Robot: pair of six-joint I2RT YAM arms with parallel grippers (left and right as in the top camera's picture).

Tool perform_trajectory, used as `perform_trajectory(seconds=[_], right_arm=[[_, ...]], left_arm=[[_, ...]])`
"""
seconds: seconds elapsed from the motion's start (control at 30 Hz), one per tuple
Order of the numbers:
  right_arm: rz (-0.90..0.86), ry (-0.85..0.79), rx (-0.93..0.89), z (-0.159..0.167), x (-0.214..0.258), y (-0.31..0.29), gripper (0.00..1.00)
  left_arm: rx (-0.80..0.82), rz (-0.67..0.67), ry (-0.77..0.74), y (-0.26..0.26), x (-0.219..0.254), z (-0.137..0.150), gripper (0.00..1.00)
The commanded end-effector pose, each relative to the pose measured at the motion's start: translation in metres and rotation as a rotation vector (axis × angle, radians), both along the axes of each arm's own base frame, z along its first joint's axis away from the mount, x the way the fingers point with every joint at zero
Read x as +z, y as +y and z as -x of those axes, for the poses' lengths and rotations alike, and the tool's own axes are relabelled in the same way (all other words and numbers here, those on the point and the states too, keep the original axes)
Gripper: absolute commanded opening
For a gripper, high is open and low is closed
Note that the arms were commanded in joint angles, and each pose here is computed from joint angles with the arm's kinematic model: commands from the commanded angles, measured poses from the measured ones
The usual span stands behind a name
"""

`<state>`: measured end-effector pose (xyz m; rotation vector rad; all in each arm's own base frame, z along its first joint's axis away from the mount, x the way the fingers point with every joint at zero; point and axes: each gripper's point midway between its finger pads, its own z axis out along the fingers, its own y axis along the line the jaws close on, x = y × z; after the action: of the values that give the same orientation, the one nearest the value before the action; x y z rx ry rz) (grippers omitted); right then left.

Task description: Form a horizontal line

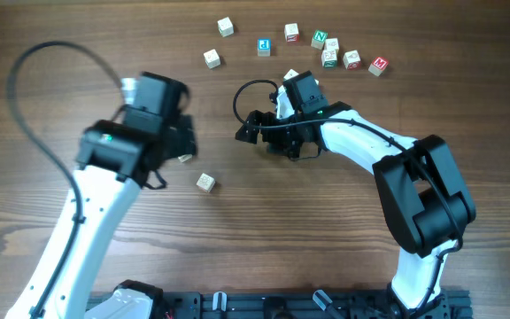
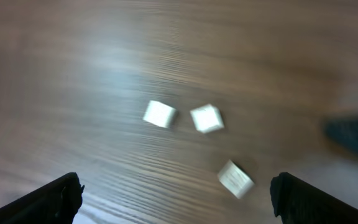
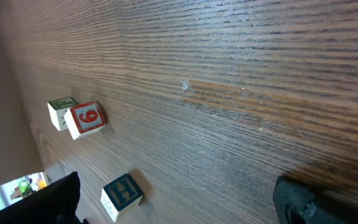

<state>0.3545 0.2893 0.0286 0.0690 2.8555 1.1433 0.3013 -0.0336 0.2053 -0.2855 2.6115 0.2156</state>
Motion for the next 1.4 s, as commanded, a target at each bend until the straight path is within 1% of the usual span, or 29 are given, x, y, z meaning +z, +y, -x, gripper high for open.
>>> perform_trajectory(seconds=[0.0, 0.13, 0.2, 0.27, 0.43, 0.5, 0.6, 0.67, 0.7, 0.77, 0.83, 0.9, 0.93, 0.97, 1.0, 1.03, 1.07, 1.1, 1.2, 1.3, 1.37], right_arm=[[0.007, -0.022, -0.012, -0.002, 0.008, 0.001, 1.0], [-0.001, -0.039, 0.004, -0.001, 0.01, 0.009, 1.0], [-0.009, -0.054, 0.014, 0.0, 0.011, 0.014, 1.0], [-0.015, -0.065, 0.024, 0.001, 0.013, 0.018, 1.0], [0.015, -0.072, 0.012, -0.001, 0.009, 0.016, 1.0], [0.021, -0.063, 0.012, 0.001, 0.008, 0.015, 1.0], [0.037, -0.034, 0.008, 0.006, 0.004, 0.011, 0.99], [0.04, -0.028, 0.008, 0.007, 0.004, 0.011, 0.8], [0.041, -0.023, 0.008, 0.009, 0.003, 0.012, 0.68], [0.04, -0.02, 0.02, 0.014, 0.003, 0.018, 0.57], [0.042, -0.02, 0.029, 0.02, 0.003, 0.028, 0.43], [0.077, -0.05, 0.046, 0.026, 0.0, 0.037, 0.36], [0.082, -0.085, 0.071, 0.032, 0.001, 0.049, 0.36], [0.07, -0.108, 0.096, 0.036, 0.003, 0.058, 0.45], [0.06, -0.123, 0.113, 0.04, 0.006, 0.066, 0.56], [0.05, -0.129, 0.126, 0.044, 0.007, 0.073, 0.72], [0.041, -0.067, 0.076, 0.048, 0.007, 0.074, 0.84], [0.004, 0.031, 0.028, 0.053, 0.01, 0.076, 1.0], [-0.077, 0.192, -0.01, 0.066, 0.02, 0.083, 1.0], [-0.097, 0.246, -0.003, 0.075, 0.023, 0.088, 1.0], [-0.077, 0.313, -0.025, 0.084, 0.02, 0.086, 1.0]], left_arm=[[0.243, 0.093, -0.122, 0.036, 0.025, 0.007, 1.0], [0.262, 0.14, -0.271, 0.047, 0.065, 0.03, 1.0], [0.259, 0.149, -0.3, 0.048, 0.074, 0.041, 1.0], [0.261, 0.141, -0.274, 0.05, 0.071, 0.048, 1.0], [0.269, 0.072, -0.053, 0.053, 0.035, 0.069, 1.0], [0.27, 0.059, -0.012, 0.054, 0.029, 0.072, 1.0], [0.271, 0.051, 0.016, 0.053, 0.023, 0.069, 1.0], [0.27, 0.049, 0.024, 0.053, 0.022, 0.068, 1.0], [0.27, 0.048, 0.026, 0.053, 0.021, 0.068, 1.0], [0.27, 0.048, 0.026, 0.053, 0.021, 0.068, 1.0], [0.27, 0.048, 0.026, 0.053, 0.021, 0.068, 1.0], [0.27, 0.048, 0.026, 0.053, 0.021, 0.068, 1.0], [0.27, 0.048, 0.026, 0.053, 0.021, 0.068, 1.0], [0.27, 0.048, 0.026, 0.053, 0.021, 0.068, 1.0], [0.271, 0.048, 0.026, 0.053, 0.021, 0.068, 1.0], [0.271, 0.048, 0.026, 0.053, 0.021, 0.068, 1.0], [0.27, 0.048, 0.026, 0.053, 0.021, 0.068, 1.0], [0.271, 0.048, 0.026, 0.053, 0.021, 0.068, 1.0], [0.27, 0.048, 0.026, 0.053, 0.021, 0.068, 1.0], [0.27, 0.048, 0.026, 0.053, 0.021, 0.068, 1.0], [0.27, 0.048, 0.026, 0.053, 0.021, 0.068, 1.0]])
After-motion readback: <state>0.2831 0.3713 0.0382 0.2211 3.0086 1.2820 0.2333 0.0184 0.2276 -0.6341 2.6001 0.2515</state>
